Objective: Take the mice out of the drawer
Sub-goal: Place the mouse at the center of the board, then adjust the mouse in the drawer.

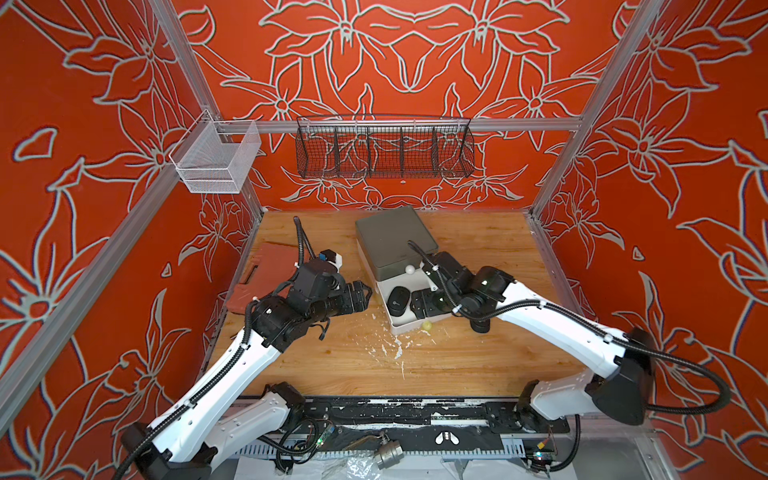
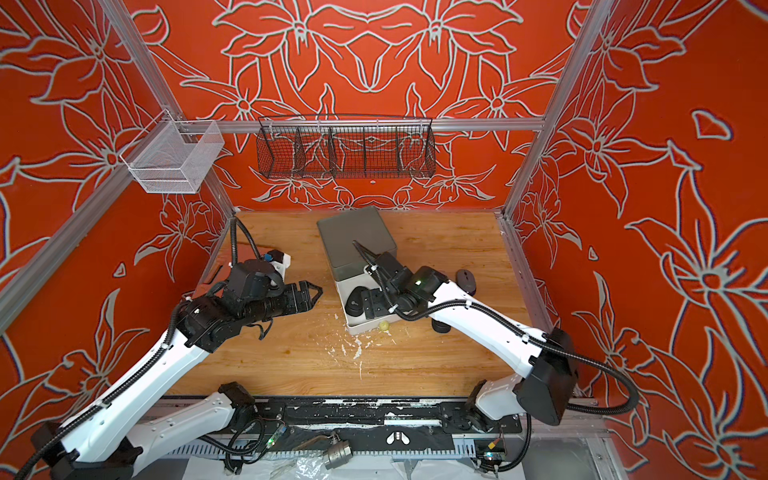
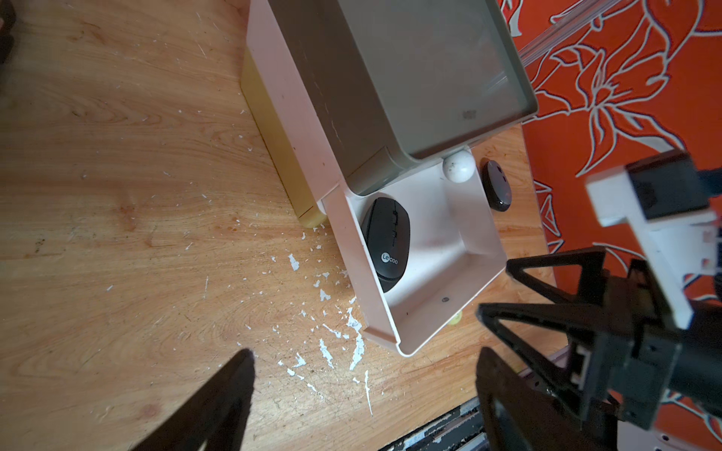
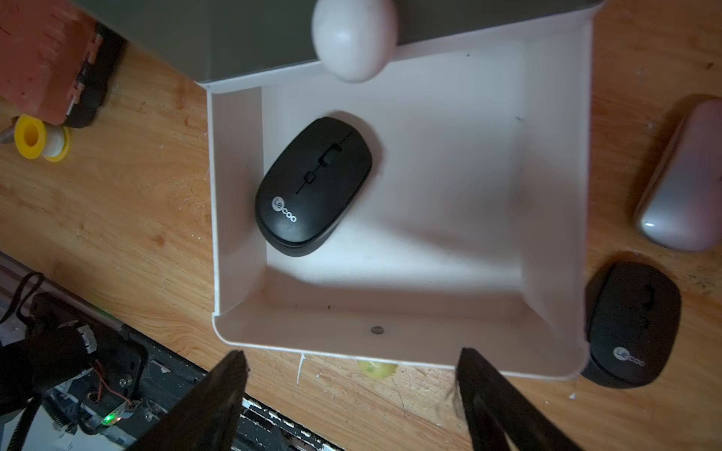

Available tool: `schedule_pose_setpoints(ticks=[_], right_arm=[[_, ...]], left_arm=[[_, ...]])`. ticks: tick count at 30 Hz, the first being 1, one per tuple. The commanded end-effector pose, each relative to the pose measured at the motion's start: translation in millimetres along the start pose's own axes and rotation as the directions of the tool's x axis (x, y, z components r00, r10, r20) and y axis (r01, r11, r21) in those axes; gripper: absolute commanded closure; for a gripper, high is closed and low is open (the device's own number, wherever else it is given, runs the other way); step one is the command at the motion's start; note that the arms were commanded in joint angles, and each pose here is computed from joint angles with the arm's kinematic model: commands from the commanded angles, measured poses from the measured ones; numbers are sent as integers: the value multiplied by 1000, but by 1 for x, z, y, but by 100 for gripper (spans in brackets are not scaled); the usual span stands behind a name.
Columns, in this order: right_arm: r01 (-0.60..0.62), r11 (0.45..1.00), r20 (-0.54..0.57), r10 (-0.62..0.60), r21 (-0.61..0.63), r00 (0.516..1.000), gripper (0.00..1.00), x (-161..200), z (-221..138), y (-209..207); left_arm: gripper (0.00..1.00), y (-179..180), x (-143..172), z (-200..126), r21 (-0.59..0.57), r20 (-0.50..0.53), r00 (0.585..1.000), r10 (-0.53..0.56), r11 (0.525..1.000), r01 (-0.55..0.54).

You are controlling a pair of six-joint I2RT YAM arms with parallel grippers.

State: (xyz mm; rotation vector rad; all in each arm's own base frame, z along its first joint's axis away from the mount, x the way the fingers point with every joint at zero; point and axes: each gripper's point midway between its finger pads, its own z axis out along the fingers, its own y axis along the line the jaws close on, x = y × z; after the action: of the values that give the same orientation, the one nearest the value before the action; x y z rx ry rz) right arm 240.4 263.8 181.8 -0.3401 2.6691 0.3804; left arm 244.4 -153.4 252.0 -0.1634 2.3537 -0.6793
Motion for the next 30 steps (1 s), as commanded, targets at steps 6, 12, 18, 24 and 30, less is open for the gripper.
schedule_pose_setpoints(ticks=[6,12,18,24,30], right_arm=[[-23,995,57,18,93,998,14,-16,24,21],[-166,975,139,146,147,980,15,-27,37,11],[-232,958,148,208,168,967,17,-33,55,15],[-285,946,175,258,154,950,22,-37,72,19],[-291,940,165,263,178,950,23,-38,85,20]], left_arm=[[13,10,-4,-10,-43,49,999,-16,999,18],[13,12,-4,-10,-50,55,998,-17,999,19],[13,11,-6,-11,-53,60,998,-11,999,14],[13,12,-6,-10,-54,59,998,-17,998,20],[13,9,-7,-8,-49,53,998,-16,999,19]])
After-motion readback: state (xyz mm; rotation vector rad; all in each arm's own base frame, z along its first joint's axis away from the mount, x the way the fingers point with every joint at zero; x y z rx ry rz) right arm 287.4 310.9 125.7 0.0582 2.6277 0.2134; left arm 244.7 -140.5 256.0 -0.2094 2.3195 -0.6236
